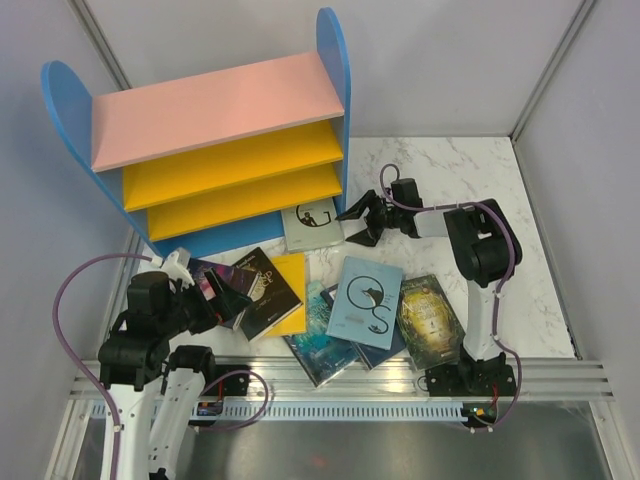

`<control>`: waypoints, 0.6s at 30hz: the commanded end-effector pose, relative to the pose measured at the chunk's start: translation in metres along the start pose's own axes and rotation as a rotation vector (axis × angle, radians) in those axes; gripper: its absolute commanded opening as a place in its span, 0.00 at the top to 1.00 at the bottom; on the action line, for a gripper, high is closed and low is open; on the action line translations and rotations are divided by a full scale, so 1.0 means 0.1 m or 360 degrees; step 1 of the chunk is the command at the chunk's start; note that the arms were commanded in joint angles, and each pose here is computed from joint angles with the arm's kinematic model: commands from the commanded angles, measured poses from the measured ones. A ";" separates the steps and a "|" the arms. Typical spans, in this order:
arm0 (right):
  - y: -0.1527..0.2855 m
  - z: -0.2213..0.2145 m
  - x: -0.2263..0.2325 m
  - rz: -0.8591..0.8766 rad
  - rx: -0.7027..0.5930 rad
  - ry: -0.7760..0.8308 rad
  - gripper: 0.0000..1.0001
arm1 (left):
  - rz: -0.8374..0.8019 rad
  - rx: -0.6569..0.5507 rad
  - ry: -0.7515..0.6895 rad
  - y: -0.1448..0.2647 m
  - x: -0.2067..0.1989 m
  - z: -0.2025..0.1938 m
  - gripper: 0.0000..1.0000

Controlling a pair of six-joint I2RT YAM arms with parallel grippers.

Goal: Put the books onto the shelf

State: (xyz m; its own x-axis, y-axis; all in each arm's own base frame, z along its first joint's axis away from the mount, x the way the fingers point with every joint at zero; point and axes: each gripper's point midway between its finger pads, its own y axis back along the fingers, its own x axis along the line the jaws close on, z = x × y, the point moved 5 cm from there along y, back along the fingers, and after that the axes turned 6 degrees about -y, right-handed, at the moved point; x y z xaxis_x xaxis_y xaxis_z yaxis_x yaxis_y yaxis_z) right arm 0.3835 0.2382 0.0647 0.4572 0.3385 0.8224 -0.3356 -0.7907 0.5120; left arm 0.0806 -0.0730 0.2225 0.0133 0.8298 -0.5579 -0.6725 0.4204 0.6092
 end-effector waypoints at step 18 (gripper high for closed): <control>0.20 -1.12 -0.48 -0.0562 -0.0029 0.0450 0.83 | -0.0029 -0.0032 0.0014 0.03 0.00 -0.06 0.00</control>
State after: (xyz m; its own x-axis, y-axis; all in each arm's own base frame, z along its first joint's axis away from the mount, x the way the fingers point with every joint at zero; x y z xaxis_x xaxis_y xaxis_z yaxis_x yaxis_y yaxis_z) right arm 0.2876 0.2438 0.0655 0.3315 0.6795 0.6545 -0.2422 -0.6092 0.7551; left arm 0.0767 -0.0728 0.2231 0.0291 0.8290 -0.5585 -0.6893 0.4213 0.5893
